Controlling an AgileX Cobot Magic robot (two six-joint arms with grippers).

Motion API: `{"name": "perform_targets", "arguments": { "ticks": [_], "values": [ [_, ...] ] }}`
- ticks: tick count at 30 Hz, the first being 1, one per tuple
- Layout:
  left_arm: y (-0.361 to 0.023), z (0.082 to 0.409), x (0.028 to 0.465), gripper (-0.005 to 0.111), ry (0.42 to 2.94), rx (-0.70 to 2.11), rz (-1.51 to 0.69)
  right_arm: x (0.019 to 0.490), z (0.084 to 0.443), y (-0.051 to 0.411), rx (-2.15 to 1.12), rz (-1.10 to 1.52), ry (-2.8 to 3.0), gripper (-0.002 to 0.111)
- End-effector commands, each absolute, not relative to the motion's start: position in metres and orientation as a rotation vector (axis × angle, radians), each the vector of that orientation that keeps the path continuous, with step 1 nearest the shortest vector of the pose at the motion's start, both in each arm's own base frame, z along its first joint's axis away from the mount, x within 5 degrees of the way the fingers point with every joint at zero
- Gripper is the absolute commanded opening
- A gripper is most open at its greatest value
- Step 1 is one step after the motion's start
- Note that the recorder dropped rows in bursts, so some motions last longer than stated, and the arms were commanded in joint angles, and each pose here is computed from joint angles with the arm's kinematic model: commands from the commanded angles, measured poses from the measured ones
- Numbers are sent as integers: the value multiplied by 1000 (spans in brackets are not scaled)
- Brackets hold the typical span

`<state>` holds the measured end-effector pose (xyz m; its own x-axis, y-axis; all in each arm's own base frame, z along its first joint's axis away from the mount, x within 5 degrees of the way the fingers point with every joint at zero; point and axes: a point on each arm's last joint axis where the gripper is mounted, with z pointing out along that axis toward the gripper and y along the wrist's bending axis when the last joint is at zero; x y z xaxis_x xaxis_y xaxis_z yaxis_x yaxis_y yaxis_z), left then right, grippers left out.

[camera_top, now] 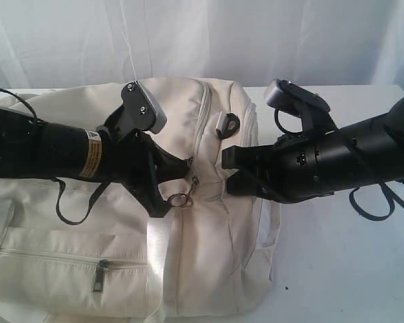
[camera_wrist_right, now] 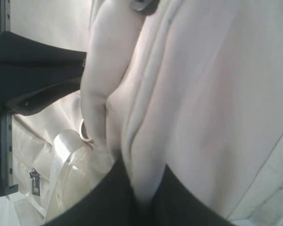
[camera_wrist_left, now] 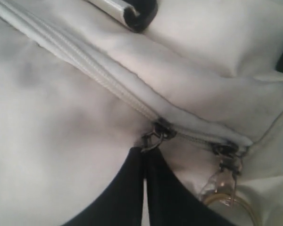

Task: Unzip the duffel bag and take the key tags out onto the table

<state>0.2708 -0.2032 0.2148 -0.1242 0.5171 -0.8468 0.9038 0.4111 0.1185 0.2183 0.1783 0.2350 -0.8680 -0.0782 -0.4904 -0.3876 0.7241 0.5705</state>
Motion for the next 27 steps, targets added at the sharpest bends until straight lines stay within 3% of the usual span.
{"name": "perform_targets", "arguments": {
  "ticks": [1,12,27],
  "values": [
    [-200,222,270,0,1755,1235,-510,223,238,176,-327,936,2454,0],
    [-193,238,281,0,1774,1130,-376,223,238,176,-327,936,2454,0],
    [-202,318,321,0,1619,929,-256,216,236,177,-415,963,2497,0]
  ]
}}
